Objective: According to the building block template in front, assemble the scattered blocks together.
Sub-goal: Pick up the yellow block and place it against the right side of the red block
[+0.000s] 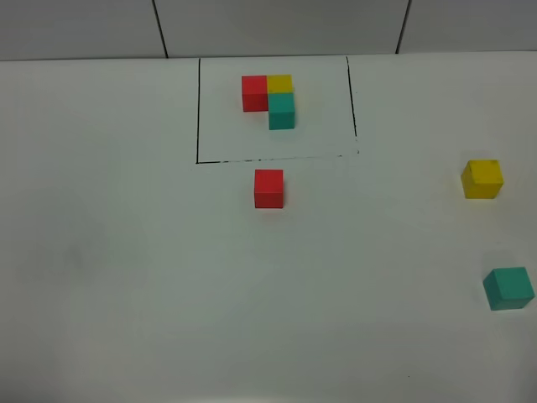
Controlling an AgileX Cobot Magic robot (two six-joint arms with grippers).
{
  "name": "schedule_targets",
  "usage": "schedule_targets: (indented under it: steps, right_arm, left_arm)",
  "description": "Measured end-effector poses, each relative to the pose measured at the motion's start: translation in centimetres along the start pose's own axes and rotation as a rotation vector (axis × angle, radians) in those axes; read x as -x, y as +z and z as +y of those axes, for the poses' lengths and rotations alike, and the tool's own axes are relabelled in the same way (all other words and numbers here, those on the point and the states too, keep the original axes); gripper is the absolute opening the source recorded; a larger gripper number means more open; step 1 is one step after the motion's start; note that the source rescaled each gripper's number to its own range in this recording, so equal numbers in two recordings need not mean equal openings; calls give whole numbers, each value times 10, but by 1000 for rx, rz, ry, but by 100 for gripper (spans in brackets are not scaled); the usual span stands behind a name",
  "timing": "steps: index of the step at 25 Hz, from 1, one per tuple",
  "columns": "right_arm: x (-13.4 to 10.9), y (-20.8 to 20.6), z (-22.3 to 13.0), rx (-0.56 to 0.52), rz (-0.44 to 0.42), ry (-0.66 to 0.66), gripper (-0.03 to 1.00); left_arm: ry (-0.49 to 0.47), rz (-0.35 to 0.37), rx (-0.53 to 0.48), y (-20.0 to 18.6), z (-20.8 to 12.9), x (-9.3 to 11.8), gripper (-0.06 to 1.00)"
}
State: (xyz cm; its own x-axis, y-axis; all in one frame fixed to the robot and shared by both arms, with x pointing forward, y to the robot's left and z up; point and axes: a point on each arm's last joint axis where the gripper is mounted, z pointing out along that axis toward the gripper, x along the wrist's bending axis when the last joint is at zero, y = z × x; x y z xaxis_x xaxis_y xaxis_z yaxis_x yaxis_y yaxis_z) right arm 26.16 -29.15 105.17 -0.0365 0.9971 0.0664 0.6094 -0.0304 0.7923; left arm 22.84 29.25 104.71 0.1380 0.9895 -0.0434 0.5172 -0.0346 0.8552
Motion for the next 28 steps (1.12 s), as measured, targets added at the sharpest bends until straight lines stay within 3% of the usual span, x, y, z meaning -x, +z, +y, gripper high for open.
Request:
schedule_targets:
  steps: [4,12,22,28]
  right_arm:
    - [1,19,18,-115,-5,37,68]
    - [7,82,60,-319,-23,61,97]
    - [13,171,113,-476,-7,-37,100]
    - [17,217,125,-527,5,-77,100]
  left_arm:
    - [0,0,0,0,0,0,81]
    - [0,0,-1,0,0,0,81]
    - [0,0,-1,0,0,0,81]
    - [0,0,-1,0,0,0,81]
